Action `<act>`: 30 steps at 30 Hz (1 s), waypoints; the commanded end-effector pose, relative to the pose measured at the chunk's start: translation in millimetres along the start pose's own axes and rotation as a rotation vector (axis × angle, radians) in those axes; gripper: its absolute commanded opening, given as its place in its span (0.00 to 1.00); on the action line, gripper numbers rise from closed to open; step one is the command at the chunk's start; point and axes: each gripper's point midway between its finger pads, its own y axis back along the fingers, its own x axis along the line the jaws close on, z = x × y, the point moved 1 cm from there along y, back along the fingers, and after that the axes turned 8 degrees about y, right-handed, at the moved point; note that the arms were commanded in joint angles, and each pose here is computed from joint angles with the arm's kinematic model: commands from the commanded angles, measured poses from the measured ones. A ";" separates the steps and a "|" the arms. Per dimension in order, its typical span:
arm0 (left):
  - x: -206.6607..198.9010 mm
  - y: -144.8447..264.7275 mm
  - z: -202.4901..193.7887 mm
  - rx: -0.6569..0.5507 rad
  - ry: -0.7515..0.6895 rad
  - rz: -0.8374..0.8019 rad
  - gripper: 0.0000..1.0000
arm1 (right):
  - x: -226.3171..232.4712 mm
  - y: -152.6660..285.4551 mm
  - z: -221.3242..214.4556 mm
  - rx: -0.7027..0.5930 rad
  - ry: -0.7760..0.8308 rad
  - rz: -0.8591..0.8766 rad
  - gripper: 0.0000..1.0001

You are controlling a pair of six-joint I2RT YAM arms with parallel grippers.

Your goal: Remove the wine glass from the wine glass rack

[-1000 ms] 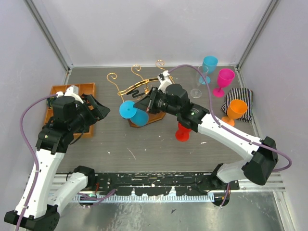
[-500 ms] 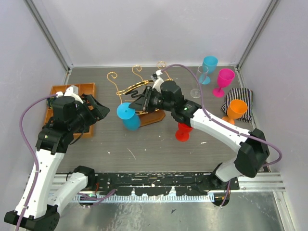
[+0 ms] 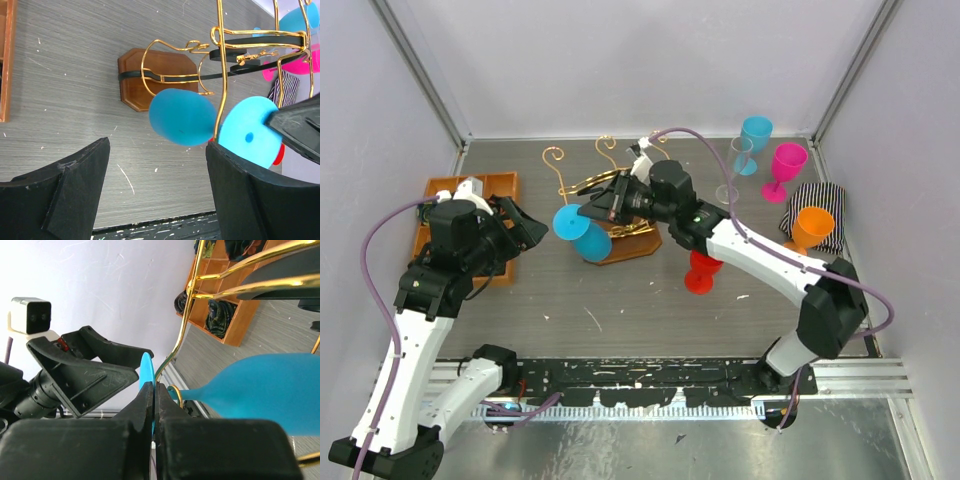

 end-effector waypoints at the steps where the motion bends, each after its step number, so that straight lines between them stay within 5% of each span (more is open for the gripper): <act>1: -6.4 6.7 9.9 -0.036 -0.011 -0.019 0.84 | 45.0 -6.1 19.3 -0.010 -0.001 0.164 0.01; 16: -4.9 3.7 8.1 -0.027 -0.007 -0.012 0.84 | 61.8 8.9 -4.9 0.094 -0.029 0.210 0.01; 30: 15.9 36.8 38.7 -0.190 -0.018 0.138 0.84 | 67.6 -17.3 -0.6 0.082 -0.021 0.228 0.01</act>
